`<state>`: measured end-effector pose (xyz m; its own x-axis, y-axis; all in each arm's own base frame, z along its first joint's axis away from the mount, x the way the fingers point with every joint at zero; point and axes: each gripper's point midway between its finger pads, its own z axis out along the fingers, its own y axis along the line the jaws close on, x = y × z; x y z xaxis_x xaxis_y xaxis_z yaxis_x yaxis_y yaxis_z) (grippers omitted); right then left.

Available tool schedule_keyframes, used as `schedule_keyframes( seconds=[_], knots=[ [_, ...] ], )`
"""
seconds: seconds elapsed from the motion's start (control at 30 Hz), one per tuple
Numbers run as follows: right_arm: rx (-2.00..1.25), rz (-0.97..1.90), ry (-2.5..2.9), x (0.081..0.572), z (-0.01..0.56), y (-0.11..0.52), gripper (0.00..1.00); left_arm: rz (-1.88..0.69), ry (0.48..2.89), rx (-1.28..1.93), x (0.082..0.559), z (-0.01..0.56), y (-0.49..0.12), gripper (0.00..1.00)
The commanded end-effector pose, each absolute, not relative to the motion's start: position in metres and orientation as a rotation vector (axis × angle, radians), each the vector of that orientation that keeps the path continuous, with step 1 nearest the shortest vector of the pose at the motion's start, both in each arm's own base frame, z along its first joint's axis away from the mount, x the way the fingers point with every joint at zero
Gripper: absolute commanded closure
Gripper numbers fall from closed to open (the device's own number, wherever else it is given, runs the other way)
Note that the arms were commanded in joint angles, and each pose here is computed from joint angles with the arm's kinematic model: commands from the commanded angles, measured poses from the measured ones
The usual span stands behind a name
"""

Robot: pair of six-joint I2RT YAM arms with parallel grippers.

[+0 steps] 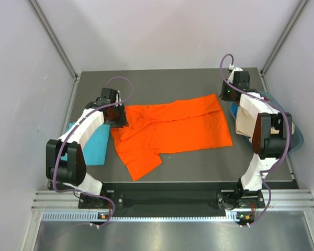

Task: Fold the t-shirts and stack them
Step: Fold the tshirt

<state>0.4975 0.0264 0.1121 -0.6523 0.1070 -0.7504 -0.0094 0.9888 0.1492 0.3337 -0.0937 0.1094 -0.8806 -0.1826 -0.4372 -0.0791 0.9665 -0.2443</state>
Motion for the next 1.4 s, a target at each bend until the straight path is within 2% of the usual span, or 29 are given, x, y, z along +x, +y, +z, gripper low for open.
schedule_keyframes(
  seconds=[0.0,0.17,0.23,0.47,0.83,1.07,1.37],
  knots=[
    [0.044,0.209,2.311,0.493,0.104,0.057,0.77,-0.44,2.609,-0.22,0.352,0.107,-0.114,0.64],
    [0.167,0.135,2.36,0.484,0.093,0.059,0.79,-0.387,2.661,-0.293,0.35,0.071,-0.108,0.65],
    [0.217,0.119,2.37,0.481,0.089,0.062,0.75,-0.363,2.677,-0.31,0.349,0.06,-0.105,0.65],
    [0.294,-0.023,2.431,0.481,0.054,0.054,0.76,-0.198,2.758,-0.377,0.339,0.026,-0.087,0.67],
    [0.321,-0.218,2.48,0.491,0.035,0.023,0.79,-0.125,2.693,-0.418,0.34,0.04,-0.077,0.66],
    [0.302,-0.311,2.508,0.498,0.034,0.012,0.8,-0.228,2.641,-0.441,0.344,0.057,-0.089,0.65],
    [0.428,-0.409,2.536,0.479,0.026,-0.014,0.82,-0.263,2.56,-0.456,0.372,0.07,-0.095,0.62]
  ],
)
